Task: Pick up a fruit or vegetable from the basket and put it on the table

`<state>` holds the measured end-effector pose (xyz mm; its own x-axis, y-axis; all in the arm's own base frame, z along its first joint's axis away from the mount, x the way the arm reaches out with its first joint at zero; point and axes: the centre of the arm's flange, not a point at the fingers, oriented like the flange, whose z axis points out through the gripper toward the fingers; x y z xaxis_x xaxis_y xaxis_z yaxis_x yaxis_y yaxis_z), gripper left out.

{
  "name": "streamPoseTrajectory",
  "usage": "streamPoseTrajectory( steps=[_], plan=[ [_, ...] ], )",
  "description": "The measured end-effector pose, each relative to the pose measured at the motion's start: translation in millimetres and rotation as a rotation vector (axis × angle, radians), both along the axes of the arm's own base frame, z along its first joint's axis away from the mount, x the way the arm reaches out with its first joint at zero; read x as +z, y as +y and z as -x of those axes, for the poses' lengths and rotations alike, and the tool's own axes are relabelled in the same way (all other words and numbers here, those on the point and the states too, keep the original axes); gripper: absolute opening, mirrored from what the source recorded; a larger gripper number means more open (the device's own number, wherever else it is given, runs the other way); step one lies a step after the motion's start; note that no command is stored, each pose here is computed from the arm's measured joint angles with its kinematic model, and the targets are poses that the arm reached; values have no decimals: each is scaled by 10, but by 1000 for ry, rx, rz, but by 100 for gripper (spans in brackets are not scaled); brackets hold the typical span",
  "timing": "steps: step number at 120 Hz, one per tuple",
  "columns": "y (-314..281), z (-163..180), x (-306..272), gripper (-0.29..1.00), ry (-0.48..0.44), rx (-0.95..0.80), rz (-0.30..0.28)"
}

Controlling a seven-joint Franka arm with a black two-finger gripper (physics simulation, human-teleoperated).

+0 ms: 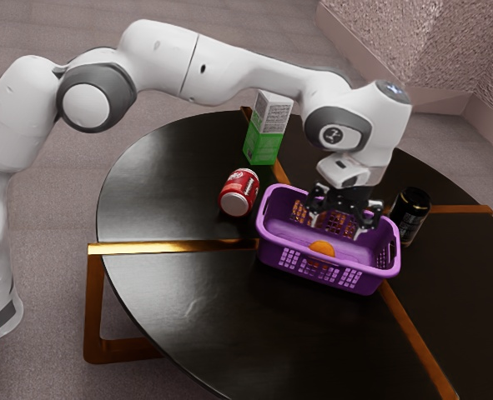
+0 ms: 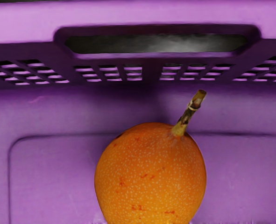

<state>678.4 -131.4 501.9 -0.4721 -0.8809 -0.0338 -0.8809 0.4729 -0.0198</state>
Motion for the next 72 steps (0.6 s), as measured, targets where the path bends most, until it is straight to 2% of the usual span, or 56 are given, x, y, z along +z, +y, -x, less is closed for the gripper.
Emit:
streamPoseTrajectory(
  steps=[72],
  plan=[
    [-23,41,-566,70,56,-87,-9]
  ],
)
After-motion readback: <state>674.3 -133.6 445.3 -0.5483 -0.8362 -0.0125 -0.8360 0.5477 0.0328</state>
